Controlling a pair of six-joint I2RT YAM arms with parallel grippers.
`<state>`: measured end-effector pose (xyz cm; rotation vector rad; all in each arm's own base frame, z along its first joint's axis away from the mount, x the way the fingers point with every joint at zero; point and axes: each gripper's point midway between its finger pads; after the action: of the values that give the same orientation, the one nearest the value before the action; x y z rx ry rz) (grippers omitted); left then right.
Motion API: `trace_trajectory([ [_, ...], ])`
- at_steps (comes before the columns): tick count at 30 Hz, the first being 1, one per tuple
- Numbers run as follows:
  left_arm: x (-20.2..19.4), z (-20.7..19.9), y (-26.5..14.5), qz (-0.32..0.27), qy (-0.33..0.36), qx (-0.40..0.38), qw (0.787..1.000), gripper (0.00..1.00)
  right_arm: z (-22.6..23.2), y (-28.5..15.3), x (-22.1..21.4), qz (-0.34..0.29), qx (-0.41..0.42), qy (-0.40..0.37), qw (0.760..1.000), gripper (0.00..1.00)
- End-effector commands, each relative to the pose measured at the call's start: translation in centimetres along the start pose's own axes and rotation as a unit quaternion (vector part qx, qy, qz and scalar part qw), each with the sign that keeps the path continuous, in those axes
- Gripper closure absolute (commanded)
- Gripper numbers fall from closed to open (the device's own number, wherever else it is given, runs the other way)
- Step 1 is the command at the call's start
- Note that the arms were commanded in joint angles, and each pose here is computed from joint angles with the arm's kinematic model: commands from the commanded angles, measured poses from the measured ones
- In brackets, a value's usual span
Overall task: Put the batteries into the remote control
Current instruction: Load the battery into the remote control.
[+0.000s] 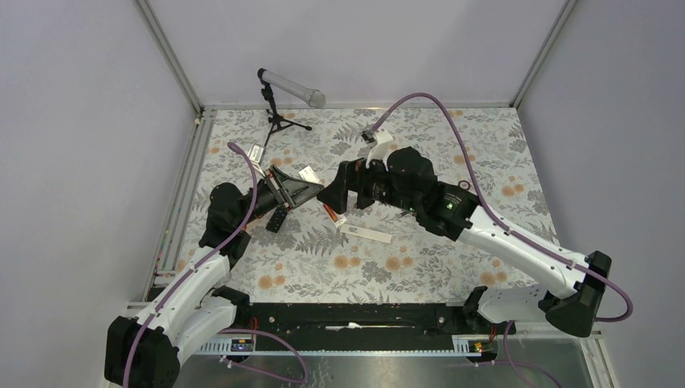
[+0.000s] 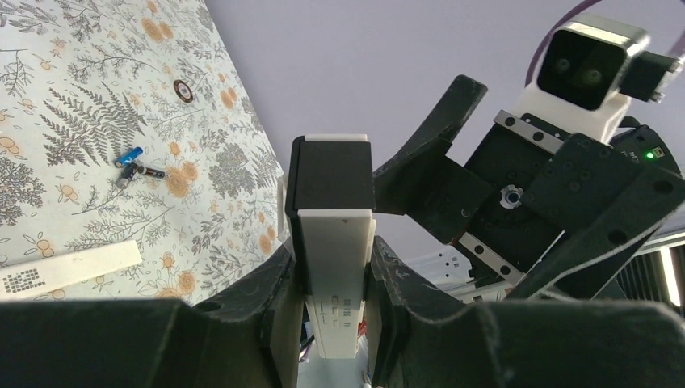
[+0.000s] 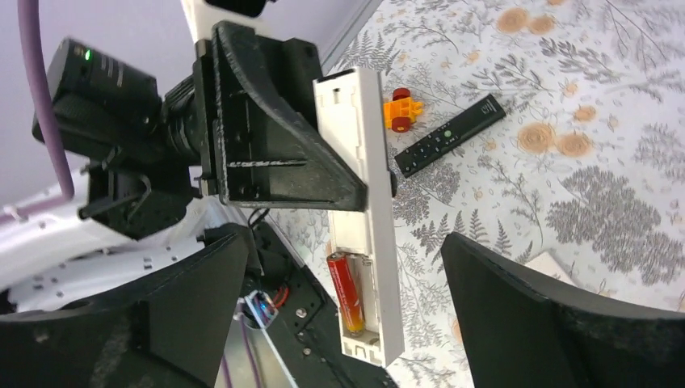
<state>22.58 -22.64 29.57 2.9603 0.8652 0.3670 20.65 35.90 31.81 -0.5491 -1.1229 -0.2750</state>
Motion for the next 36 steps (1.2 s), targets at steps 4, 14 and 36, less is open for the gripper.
trace_trajectory([
  [4, 0.8, -4.5, 0.0, -0.019, 0.044, -0.064, 0.997, 1.00, 0.0, -1.1, 1.1, -0.043, -0.031, 0.174, 0.983, 0.01],
  [14, 1.7, -5.6, 0.0, -0.043, 0.036, -0.074, 0.996, 1.00, 2.6, 0.1, 0.1, -0.067, 0.074, 0.348, 0.932, 0.00],
  [36, 1.6, -5.4, -0.1, -0.046, 0.035, -0.076, 0.995, 1.00, 1.7, 0.8, -0.7, -0.086, 0.083, 0.434, 0.893, 0.15],
])
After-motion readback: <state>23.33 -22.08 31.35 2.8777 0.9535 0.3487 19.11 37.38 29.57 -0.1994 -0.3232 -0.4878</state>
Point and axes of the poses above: each gripper's point midway between its finger pads, its own y axis out along the fingers, its own z axis along the line the jaws close on, x = y × z, and after that the axes turned 12 degrees about -y, right-handed
